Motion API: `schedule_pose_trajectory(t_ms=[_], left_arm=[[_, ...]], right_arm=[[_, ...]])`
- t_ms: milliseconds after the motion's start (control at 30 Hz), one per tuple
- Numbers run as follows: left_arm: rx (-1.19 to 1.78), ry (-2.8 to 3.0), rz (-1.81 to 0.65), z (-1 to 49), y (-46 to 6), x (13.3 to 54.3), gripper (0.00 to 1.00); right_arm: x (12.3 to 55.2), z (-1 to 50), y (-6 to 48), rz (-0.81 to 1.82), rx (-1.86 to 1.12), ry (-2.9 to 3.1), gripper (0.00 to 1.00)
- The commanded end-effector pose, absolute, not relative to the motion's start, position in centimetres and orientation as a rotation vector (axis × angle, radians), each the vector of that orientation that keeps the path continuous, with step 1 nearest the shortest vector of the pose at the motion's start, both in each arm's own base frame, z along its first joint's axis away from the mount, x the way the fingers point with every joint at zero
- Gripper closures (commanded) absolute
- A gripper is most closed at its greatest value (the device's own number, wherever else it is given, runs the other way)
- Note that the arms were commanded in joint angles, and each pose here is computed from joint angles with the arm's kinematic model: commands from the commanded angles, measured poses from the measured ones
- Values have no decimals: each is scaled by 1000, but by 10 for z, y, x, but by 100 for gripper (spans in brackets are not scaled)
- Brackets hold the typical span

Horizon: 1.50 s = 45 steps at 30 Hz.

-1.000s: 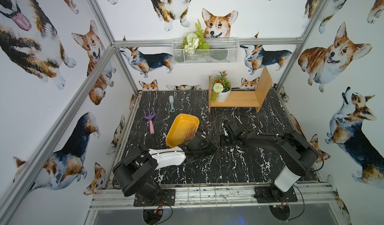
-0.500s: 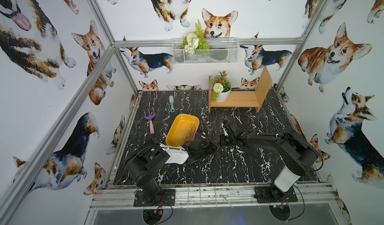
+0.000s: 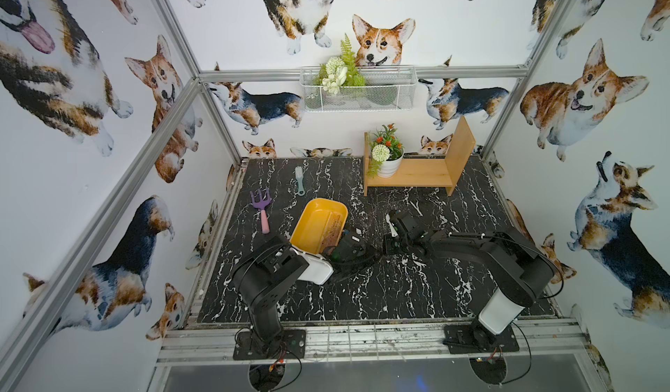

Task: Put the scattered rulers into the storage box
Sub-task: Pick up the ruler from the center of the board, then place the ruler in the storage box.

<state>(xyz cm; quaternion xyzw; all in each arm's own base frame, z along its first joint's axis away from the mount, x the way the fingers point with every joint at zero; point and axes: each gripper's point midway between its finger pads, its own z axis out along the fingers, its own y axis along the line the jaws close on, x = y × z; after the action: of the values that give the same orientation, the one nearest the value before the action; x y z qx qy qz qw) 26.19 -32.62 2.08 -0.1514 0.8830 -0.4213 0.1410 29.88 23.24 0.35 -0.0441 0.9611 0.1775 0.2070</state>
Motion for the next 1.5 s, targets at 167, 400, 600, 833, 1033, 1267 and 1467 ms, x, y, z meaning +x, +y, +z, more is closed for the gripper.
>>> schedule_pose_trajectory(t_ms=[167,400,600,833,1033,1267,1467], left_arm=[[-459,2640,-1105,-1,-316,256,97],[-441,2629,-1136,10,-316,257,100],[-356,2617,-1129,38,-317,263,100],[-81,2573,-1075,116,-318,283,100],[104,2605,-903,161,-274,302,100],[176,2708,-619,169,-195,316,100],[188,2758,-367,166,-147,323,100]], right_arm=[[190,-47,162,142,-141,3188,95],[219,-12,169,170,-99,3074,77],[269,63,168,241,5,2852,45],[294,109,165,270,8,2750,44],[303,115,180,351,-7,2742,46],[314,118,206,432,-61,2740,48],[317,113,236,431,-146,2755,48]])
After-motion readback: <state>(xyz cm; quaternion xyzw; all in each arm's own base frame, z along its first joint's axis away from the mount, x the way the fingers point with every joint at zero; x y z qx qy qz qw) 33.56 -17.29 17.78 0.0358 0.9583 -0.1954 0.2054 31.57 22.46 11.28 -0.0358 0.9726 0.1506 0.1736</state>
